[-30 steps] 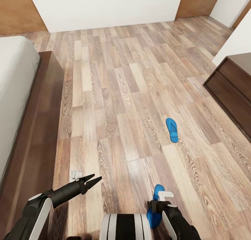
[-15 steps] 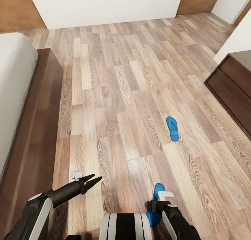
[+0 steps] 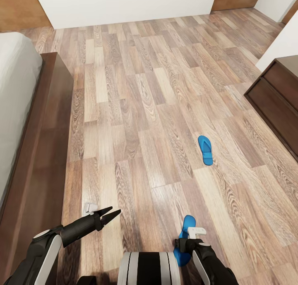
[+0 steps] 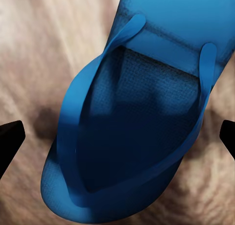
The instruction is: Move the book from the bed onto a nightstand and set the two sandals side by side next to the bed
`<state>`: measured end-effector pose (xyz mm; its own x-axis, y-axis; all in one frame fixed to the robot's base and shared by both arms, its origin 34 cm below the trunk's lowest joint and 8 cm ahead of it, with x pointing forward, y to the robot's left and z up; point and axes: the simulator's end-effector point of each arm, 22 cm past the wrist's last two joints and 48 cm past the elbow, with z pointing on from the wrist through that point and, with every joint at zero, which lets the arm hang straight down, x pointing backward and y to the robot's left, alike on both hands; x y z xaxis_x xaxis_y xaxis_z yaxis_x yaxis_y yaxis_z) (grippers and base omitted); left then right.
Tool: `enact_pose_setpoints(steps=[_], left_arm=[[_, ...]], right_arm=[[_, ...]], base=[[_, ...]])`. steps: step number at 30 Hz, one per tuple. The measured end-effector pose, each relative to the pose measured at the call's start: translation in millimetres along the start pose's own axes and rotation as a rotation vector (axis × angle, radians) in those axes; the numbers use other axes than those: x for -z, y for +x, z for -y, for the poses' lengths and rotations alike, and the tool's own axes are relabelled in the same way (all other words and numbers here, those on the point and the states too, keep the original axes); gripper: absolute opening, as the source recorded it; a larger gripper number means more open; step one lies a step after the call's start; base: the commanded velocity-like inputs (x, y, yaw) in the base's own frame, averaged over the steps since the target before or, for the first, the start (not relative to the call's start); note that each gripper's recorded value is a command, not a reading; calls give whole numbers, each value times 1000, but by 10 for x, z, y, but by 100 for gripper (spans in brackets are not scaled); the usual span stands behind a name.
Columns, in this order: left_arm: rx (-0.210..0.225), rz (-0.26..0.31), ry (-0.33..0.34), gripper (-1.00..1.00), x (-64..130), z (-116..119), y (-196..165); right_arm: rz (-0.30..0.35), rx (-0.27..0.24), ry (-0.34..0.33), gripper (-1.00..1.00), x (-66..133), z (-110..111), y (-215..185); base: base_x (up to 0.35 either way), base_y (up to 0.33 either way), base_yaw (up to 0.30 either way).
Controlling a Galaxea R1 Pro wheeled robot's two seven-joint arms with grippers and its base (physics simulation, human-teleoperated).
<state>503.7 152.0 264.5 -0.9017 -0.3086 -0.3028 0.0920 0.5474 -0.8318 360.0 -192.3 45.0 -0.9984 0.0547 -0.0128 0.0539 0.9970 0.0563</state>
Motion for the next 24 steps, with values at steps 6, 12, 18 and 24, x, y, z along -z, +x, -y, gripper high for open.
enact_pose_setpoints(steps=[6,12,18,24], left_arm=[[0,0,0,100,0,0,0],[0,0,0,100,0,0,0],[17,0,7,100,-7,14,42],[57,-7,10,100,-11,23,195]], right_arm=[[0,0,0,100,0,0,0],[0,0,-2,100,0,-3,0],[6,8,0,100,6,-16,5],[23,24,26,100,12,9,62]], base=[[0,0,0],[0,0,0],[0,0,0],[0,0,0]])
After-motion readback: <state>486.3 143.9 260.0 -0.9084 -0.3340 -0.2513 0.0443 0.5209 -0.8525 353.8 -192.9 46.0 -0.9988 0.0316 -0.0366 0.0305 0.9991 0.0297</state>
